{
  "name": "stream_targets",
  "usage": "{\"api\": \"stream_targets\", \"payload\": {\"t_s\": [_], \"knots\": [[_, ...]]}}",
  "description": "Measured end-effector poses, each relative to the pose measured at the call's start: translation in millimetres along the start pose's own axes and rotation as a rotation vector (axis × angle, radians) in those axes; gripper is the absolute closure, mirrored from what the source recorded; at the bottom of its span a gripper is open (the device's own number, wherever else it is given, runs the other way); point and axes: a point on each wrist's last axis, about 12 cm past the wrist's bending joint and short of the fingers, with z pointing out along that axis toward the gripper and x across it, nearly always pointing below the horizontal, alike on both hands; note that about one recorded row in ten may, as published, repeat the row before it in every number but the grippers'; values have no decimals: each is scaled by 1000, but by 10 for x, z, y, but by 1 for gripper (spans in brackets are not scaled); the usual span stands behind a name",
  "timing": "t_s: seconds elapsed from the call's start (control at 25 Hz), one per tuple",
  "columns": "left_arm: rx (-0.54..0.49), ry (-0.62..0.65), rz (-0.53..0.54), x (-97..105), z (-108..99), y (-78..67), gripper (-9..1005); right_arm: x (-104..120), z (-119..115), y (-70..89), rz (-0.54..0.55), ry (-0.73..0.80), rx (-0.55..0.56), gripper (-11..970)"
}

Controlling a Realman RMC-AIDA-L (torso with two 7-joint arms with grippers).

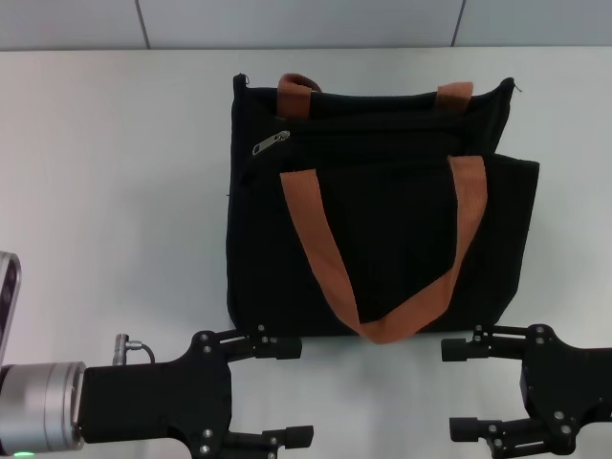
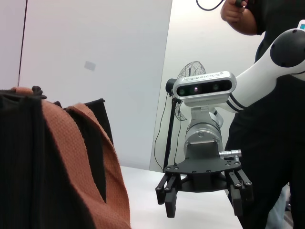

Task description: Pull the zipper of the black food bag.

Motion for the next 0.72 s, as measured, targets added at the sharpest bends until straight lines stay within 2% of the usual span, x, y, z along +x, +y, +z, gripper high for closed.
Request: {"api": "stream_targets", "payload": {"t_s": [0.52,0.72], "knots": [[-3,-3,8,-4,-15,-2,167,-5,1,-11,-2,-1,6,131],[-17,-80,30,-97,-73,-3,167,-3,-2,-21,-3,-1,16,133]]}}
